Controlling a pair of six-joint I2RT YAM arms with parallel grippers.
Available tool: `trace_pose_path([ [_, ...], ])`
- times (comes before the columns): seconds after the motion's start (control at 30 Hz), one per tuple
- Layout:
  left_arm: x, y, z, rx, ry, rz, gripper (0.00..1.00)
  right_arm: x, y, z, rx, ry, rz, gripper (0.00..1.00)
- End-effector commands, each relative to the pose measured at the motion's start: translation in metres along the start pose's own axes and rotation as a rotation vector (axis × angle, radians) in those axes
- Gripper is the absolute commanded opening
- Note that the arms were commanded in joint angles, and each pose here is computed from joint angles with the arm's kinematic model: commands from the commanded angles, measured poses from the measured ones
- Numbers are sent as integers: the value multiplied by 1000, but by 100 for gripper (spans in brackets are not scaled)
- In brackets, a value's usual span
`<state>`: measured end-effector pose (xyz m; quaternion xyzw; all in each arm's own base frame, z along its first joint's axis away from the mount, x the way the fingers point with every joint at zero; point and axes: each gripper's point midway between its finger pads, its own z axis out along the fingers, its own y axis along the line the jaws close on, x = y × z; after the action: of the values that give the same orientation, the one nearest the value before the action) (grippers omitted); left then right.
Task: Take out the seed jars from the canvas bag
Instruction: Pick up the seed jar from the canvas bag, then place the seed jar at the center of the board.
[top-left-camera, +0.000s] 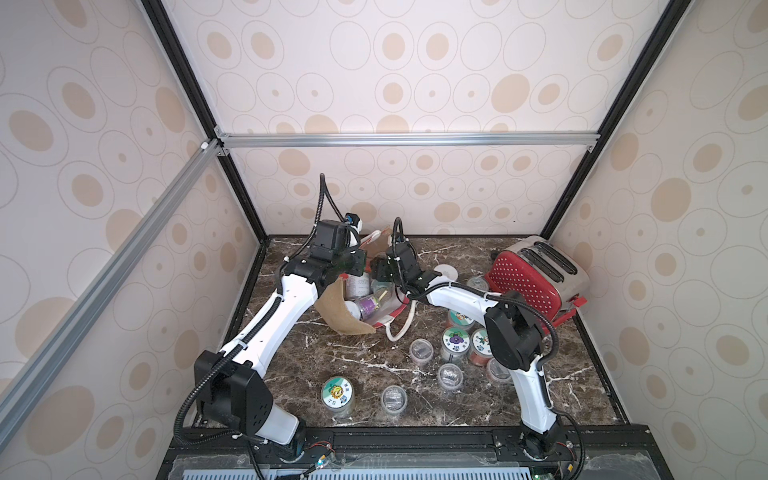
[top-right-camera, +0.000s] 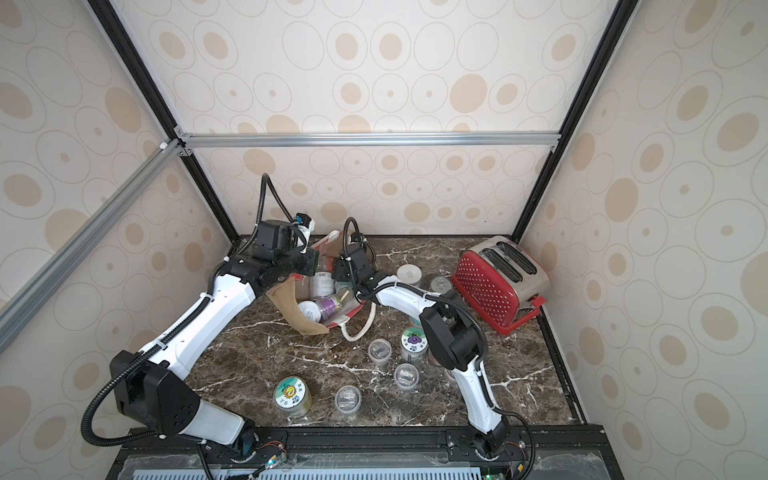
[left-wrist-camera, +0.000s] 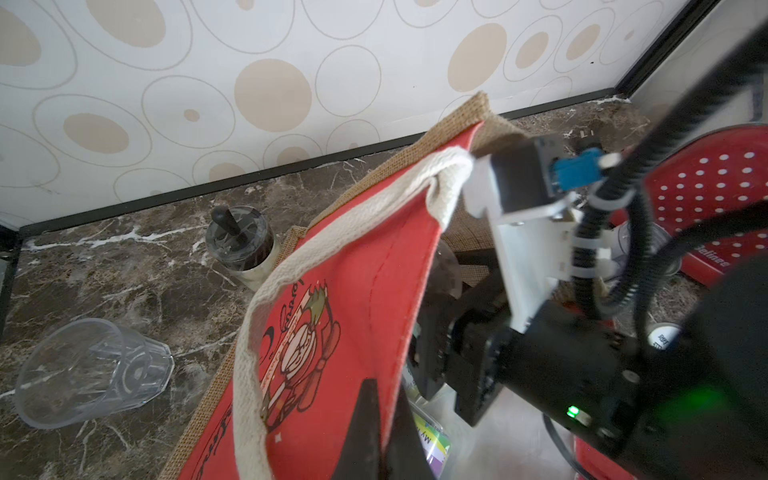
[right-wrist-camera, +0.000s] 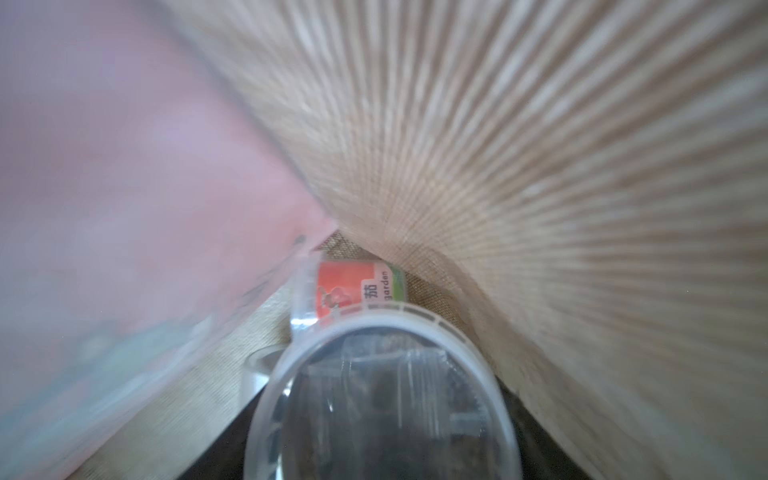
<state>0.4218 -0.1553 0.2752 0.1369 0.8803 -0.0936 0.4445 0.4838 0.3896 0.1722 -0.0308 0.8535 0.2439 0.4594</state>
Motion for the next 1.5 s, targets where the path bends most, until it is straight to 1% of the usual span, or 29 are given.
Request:
trace_pose_path([
  [0.0,-16,8,-4,-31,-29,27,0,-41,22,-32,-64,-108,-43,60],
  [0.23,-19,12,0,-39,-32,25,0,-40,40,-69,-101,-121,-119,60],
  [0.5,-26,30,15,-69,-37,19,0,-31,67,-140,-208,-100,-192,60],
  [0.77,-59,47,35,-67,-61,11,0,-3,94,-216,-317,-51,-302,60],
  [0.93,-79,46,50,-29,-67,49,0,31,112,-249,-375,17,-394,59],
  [1.07,-93,46,57,-16,-86,79,0,75,122,-262,-400,88,-467,60],
  [1.2,-99,38,56,25,-115,96,0,118,122,-263,-388,141,-530,60],
  [1.33,-102,27,43,81,-161,95,0,156,117,-249,-362,202,-567,60],
  [1.47,-93,20,21,106,-214,92,0,185,112,-229,-329,256,-616,60],
])
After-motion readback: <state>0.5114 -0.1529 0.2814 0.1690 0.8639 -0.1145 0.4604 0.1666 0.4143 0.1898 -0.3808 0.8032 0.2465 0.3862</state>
